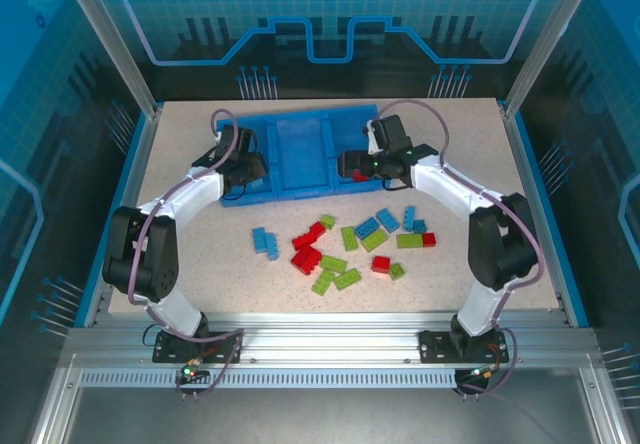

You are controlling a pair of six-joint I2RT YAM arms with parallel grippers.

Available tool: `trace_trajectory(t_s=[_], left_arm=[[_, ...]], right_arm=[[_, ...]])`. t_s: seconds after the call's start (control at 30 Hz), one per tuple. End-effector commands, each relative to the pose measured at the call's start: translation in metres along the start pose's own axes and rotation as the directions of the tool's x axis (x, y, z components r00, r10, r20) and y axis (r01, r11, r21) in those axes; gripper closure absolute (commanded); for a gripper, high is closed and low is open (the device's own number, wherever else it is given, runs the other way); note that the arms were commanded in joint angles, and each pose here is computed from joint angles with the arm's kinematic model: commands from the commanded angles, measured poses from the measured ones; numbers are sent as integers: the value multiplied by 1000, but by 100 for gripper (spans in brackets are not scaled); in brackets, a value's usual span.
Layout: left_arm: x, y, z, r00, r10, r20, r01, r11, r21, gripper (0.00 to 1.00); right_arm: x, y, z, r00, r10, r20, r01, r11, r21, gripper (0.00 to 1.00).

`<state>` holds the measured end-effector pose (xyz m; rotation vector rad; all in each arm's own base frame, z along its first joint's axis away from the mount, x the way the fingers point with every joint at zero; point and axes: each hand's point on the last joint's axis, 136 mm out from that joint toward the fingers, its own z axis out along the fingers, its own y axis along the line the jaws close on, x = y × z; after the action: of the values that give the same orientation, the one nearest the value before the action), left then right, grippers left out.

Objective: Sort the legos into containers by color

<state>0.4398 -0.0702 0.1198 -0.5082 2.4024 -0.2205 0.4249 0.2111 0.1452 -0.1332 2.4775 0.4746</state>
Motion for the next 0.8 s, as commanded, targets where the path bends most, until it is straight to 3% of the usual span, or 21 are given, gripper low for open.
trace_trajectory(t_s=[0.0,0.07,0.33,0.57,0.77], left_arm=[[-8,0,4,1000,2,4,-2,1000,-17,56],[-7,-1,5,1000,0,-1,0,1000,-14,52],[-4,-8,-4,1000,-4,16,4,1000,14,37],[9,-38,-33,996,74,49,-78,993,92,13],[34,-26,-53,995,85,46,-89,993,77,3]], right_arm=[[17,-13,-23,999,-49,-18,50,996,79,0],[31,-32,-32,999,-27,-45,33,988,151,1],[90,-111,-38,970,138,-199,-62,936,348,19],[115,-129,-23,941,177,-288,-46,911,411,22],[125,-136,-13,923,190,-336,-25,899,438,27]])
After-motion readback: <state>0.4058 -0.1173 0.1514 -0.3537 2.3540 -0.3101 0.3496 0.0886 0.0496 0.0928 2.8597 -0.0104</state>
